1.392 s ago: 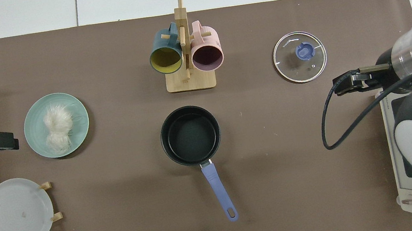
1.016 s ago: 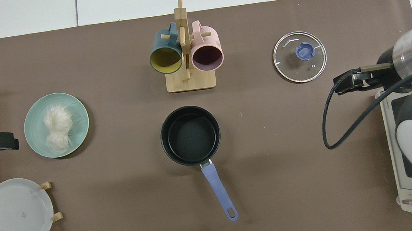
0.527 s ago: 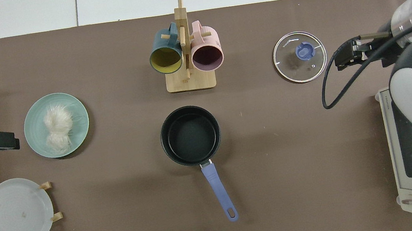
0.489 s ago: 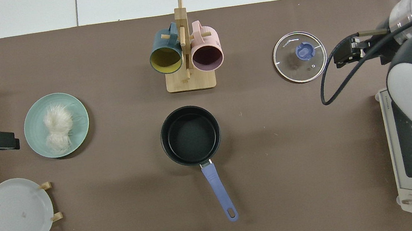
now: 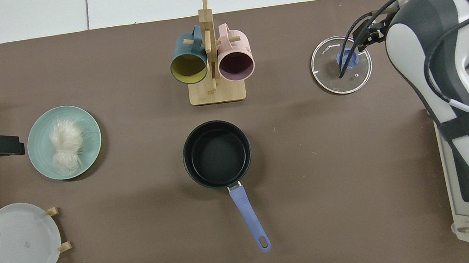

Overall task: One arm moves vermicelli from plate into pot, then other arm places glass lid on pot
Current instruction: 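Move the right gripper toward the glass lid with the blue knob, then grasp the lid knob with the right gripper while the left gripper reaches the vermicelli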

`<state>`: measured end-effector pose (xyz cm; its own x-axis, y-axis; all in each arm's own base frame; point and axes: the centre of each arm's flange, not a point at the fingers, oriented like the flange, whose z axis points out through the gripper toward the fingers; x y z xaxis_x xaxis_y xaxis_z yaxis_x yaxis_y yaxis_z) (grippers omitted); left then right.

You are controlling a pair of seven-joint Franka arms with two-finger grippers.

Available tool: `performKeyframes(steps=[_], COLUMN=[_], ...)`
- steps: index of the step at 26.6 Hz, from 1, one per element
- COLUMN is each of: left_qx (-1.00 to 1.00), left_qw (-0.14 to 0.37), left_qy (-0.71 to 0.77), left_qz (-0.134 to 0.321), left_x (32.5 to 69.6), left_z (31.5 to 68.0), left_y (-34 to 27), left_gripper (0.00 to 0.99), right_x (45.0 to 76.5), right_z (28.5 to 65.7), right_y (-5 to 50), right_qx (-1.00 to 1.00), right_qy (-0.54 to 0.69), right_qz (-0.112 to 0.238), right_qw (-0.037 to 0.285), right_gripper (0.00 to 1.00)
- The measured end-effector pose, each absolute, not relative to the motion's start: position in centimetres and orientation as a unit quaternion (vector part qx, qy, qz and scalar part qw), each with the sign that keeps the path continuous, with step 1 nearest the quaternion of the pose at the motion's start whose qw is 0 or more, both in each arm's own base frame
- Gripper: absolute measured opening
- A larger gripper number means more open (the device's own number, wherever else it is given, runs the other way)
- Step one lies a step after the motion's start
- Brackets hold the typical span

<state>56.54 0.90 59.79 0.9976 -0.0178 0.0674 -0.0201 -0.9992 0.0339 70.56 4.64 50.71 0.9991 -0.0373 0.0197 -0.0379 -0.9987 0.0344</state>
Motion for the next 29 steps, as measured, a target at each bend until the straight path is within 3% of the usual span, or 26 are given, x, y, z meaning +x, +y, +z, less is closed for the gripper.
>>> performKeyframes(steps=[10,17,29], left_qx=[0.999,0.998,1.0], left_qw=[0.006,-0.001,0.008], left_qy=[0.001,0.013,-0.001], left_qz=[0.042,0.054,-0.008], left_x=[64.2,67.3,67.6], left_z=[52.7,47.7,38.3], left_y=[1.9,3.5,1.1], left_gripper=[0.991,0.991,0.991], right_x=[73.9,75.3,75.7], right_z=[43.8,39.4,35.6], right_y=[3.9,4.1,4.4], right_qx=[0.999,0.999,0.998], right_qy=[0.009,0.036,0.052], right_qz=[0.026,0.032,0.021], right_qw=[0.016,0.016,0.014], right_gripper=[0.98,0.98,0.97])
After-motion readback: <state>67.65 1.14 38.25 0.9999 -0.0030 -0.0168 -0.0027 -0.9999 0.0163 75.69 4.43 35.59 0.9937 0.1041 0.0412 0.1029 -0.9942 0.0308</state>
